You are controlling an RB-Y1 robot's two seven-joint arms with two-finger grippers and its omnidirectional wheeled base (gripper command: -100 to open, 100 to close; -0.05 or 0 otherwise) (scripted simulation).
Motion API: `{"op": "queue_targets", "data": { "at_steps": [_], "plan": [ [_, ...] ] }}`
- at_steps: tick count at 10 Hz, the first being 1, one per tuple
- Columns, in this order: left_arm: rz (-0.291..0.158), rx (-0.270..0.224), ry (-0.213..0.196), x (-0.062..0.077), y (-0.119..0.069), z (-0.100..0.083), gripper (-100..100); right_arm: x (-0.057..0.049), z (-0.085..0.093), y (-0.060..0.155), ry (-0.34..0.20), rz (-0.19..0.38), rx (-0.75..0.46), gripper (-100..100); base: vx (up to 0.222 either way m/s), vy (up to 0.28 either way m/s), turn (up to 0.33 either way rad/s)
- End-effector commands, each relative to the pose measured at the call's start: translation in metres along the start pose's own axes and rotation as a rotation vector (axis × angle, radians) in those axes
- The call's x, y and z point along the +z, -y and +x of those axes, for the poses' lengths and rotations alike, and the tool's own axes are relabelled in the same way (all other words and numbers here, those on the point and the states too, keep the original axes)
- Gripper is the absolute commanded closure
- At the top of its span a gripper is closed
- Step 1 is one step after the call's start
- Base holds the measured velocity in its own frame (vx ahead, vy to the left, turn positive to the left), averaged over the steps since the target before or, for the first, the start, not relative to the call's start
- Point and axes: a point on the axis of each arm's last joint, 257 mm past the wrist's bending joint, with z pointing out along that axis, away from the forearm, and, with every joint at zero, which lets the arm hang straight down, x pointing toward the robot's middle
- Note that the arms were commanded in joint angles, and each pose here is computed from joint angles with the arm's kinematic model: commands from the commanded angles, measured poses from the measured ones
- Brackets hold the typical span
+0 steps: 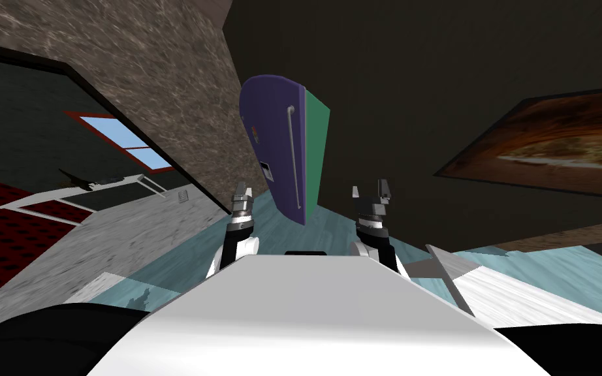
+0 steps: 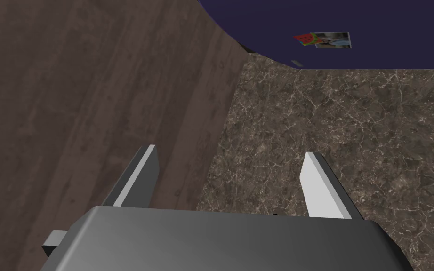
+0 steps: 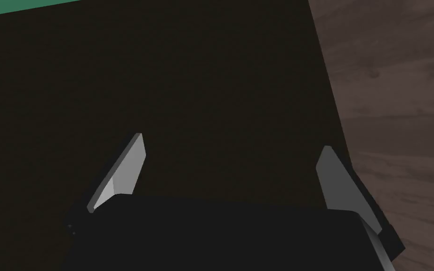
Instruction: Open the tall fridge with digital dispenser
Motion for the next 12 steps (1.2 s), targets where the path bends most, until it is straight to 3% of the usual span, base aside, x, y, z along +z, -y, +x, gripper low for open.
{"op": "queue_targets", "data": {
  "at_steps": [1,9,10,12],
  "plan": [
    [0.000,0.000,0.000,0.0000,0.0000,0.0000,0,0.0000,0.0000,0.0000,0.000,0.000,0.000,0,0.000,0.000,0.000],
    [0.000,0.000,0.000,0.0000,0.0002,0.0000,0,0.0001,0.0000,-0.0002,0.000,0.000,0.000,0,0.000,0.000,0.000],
    [-0.004,0.019,-0.034,0.0007,-0.0023,0.0036,-100,0.0001,0.0000,-0.0002,0.000,0.000,0.000,0,0.018,-0.010,-0.008],
    [-0.021,0.046,-0.076,0.0021,-0.0078,0.0076,-100,-0.0001,0.0000,0.0001,0.000,0.000,0.000,0,0.029,-0.025,-0.015]
  ]
}}
